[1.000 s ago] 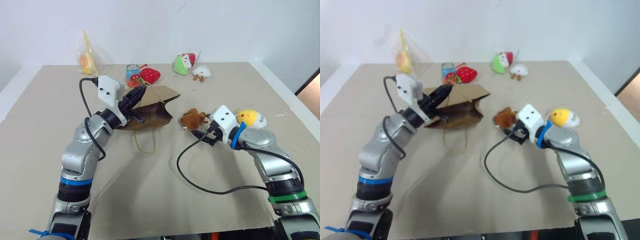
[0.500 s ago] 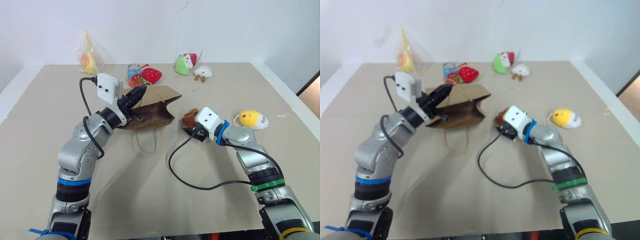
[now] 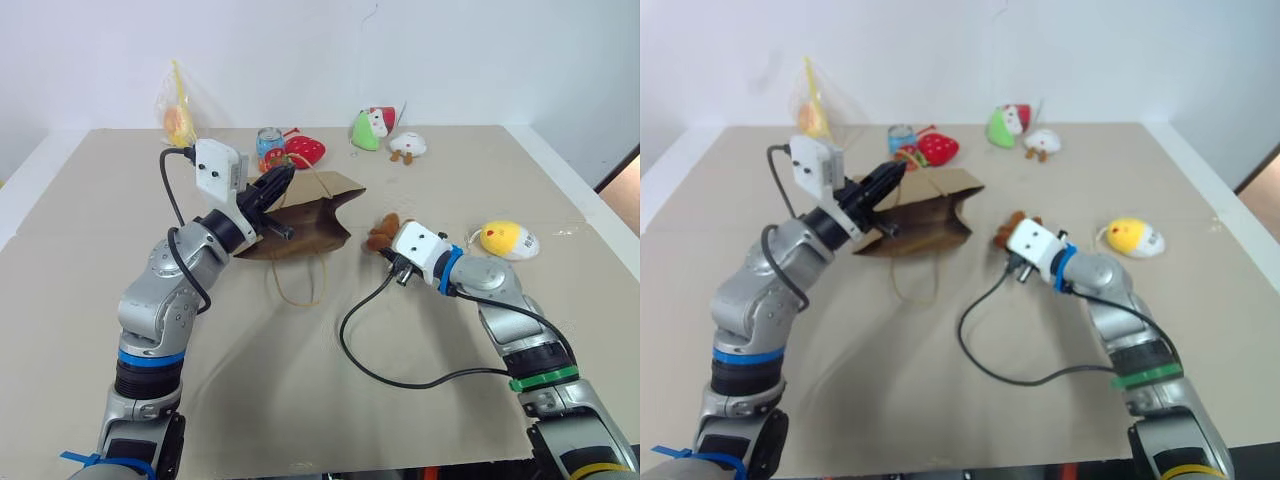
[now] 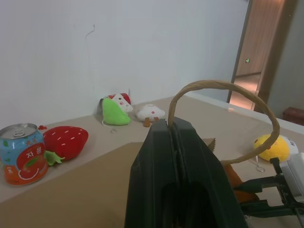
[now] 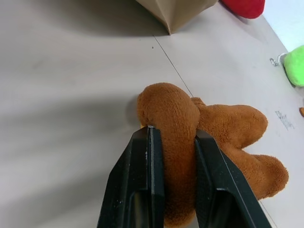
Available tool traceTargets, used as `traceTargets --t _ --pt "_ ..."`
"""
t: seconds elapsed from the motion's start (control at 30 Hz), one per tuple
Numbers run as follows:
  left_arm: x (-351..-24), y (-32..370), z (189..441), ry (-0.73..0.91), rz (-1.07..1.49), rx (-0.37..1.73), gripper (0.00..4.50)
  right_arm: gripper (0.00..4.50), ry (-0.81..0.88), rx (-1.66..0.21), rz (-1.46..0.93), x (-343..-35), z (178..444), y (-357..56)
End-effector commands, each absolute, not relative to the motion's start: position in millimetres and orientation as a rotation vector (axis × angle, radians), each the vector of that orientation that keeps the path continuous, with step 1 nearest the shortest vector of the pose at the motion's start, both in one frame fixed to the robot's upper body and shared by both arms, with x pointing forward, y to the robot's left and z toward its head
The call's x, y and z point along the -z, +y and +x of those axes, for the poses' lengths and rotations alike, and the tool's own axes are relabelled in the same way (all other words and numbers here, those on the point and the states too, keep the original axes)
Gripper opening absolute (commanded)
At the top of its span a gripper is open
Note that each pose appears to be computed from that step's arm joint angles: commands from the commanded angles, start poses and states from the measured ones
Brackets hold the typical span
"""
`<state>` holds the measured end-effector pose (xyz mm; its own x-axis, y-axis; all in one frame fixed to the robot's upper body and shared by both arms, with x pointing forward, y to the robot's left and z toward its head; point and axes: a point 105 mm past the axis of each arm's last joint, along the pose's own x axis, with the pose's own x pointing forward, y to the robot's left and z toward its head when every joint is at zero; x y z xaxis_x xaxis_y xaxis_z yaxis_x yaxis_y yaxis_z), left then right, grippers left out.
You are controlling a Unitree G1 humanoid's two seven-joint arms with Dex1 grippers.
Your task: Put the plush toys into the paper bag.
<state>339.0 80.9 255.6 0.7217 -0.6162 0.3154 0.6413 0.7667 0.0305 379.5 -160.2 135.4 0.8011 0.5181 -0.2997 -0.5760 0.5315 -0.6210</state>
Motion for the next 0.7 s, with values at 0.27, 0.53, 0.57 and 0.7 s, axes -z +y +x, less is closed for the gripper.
traceTargets --t 0.27,0.53,0.57,0.7 --pt "-264.8 78.0 334.7 -0.363 -0.047 0.717 0.00 0.96 -0.139 -1.103 -0.333 -253.7 291.6 -107.4" --pt "-272.4 77.5 335.9 -0.390 -0.040 0.702 0.00 0.96 -0.024 -1.327 -0.230 -237.7 256.8 -62.0" --pt "-272.7 77.3 335.8 -0.391 -0.040 0.702 0.00 0.96 -0.024 -1.325 -0.229 -236.8 258.1 -59.5" --pt "-278.1 74.0 331.9 -0.411 -0.042 0.715 0.00 0.96 -0.055 -1.275 -0.279 -229.2 280.8 -44.9"
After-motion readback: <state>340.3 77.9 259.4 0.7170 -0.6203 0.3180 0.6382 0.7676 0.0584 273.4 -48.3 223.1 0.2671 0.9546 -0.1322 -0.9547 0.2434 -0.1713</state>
